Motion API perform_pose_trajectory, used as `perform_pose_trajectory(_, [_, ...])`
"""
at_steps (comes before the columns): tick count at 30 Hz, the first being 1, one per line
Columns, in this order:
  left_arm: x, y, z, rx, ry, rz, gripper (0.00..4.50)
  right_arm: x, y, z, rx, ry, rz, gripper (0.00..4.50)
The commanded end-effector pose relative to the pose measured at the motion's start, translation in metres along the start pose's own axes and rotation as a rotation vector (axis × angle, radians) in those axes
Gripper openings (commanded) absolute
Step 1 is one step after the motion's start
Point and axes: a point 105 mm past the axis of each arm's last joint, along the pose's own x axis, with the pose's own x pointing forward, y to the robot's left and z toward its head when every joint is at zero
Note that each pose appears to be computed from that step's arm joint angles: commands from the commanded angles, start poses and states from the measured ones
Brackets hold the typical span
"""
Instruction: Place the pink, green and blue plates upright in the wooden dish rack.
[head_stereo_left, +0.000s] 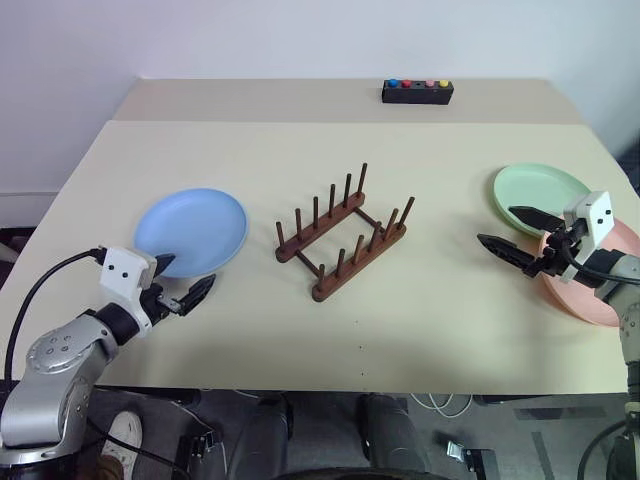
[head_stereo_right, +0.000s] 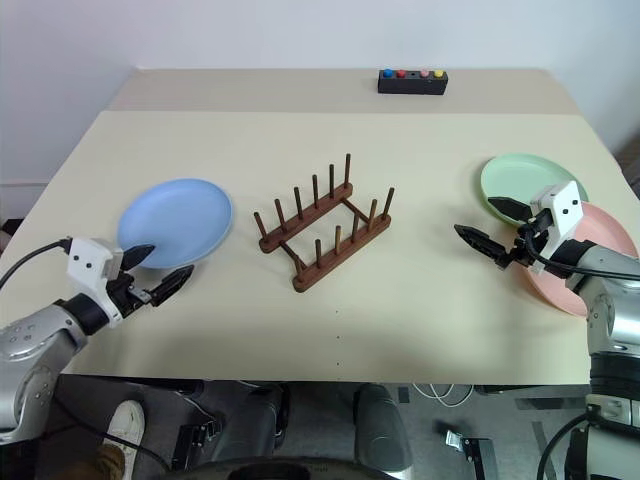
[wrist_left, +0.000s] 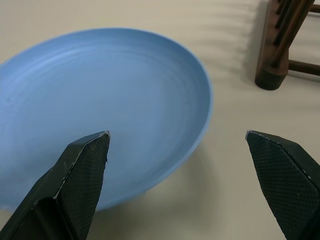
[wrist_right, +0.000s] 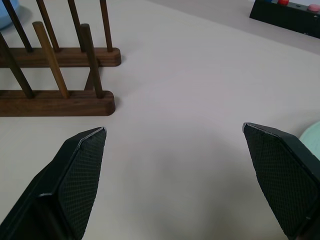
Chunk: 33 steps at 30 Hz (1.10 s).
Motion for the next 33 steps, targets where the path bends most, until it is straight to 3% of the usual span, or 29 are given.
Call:
perform_pose_trajectory(1, [0.002,-0.005,0.009,0.017,-0.051,-0.003,4.5,-0.006,-0.01,0.017,-0.061,-0.021,-0.024,4.47])
perform_pose_trajectory(12, [0.0,-0.015,0.007,0.022,-0.053,-0.031,4.5,-0.009,-0.009,0.017,-0.074,0.011,-0.008,4.47])
perform_pose_trajectory(16, [0.004,-0.028,0.008,0.021,-0.054,-0.109,4.5,-0.009,-0.004,0.016,-0.081,0.013,-0.017,4.47])
perform_pose_trajectory(19, [0.004,-0.055,0.001,0.001,-0.012,-0.269,4.5,-0.007,0.004,0.016,-0.084,0.001,-0.023,4.47])
perform_pose_trajectory(24, [0.013,-0.086,-0.003,0.048,0.029,-0.435,4.5,-0.007,0.022,0.013,-0.089,0.0,-0.019,4.47])
perform_pose_trajectory(30, [0.046,-0.11,-0.019,0.146,0.102,-0.518,4.5,0.001,0.076,0.002,-0.064,0.02,0.104,4.47])
perform_pose_trajectory(33, [0.059,-0.121,-0.017,0.12,0.075,-0.556,4.5,0.006,0.1,-0.004,-0.063,0.013,0.13,4.47])
